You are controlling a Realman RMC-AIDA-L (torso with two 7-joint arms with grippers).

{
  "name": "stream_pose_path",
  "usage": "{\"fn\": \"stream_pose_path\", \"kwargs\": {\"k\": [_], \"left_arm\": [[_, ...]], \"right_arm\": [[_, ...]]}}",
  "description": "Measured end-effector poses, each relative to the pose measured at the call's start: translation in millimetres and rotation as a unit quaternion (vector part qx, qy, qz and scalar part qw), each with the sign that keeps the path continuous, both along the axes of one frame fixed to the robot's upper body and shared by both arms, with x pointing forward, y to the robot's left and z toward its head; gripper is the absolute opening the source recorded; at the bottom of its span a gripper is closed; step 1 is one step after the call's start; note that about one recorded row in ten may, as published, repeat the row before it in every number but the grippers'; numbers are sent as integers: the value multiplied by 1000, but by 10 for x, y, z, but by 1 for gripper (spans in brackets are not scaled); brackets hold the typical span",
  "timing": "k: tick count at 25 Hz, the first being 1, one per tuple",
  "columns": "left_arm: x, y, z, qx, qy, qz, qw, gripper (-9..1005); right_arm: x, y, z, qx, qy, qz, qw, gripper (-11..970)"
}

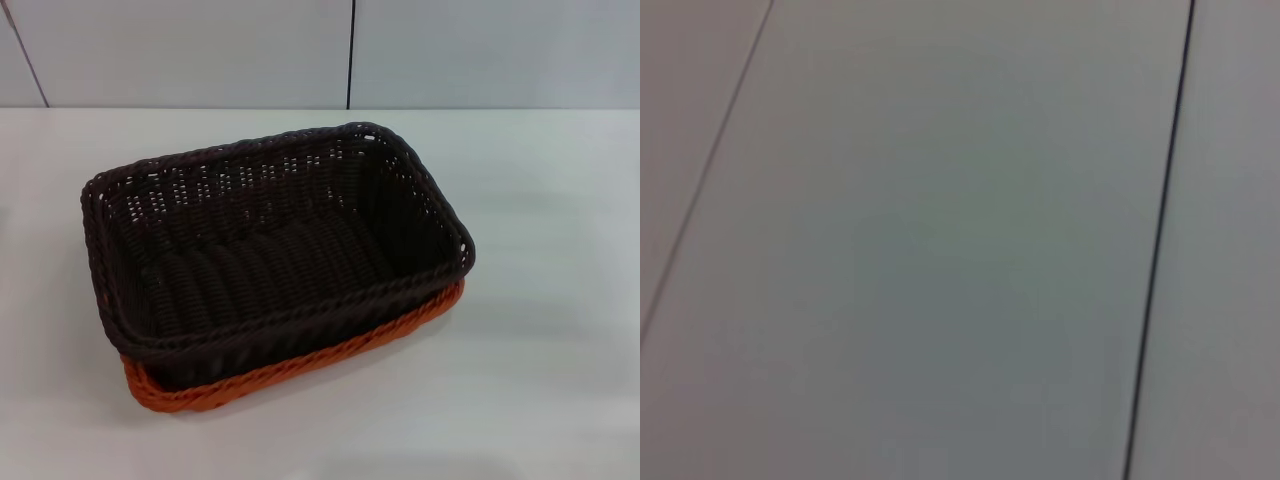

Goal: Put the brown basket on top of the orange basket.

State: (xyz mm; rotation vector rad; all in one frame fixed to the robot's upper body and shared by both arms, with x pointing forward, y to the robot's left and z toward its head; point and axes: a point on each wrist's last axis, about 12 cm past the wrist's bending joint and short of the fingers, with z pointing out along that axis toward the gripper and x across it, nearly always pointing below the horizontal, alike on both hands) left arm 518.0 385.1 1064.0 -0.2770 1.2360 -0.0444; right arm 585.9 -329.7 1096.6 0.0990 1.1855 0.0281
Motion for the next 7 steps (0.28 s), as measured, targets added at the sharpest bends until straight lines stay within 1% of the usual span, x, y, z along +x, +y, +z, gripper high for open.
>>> {"fn": "stream_pose_path", "kwargs": {"k": [4, 7], "left_arm": [[-16, 7, -63, 29, 26, 19, 999, 834], [-16, 7, -63, 29, 26, 19, 999, 834]], "right_arm": [[146, 14, 117, -7, -5, -2, 1000, 575], [238, 20, 222, -17, -15, -2, 1000, 575]]}}
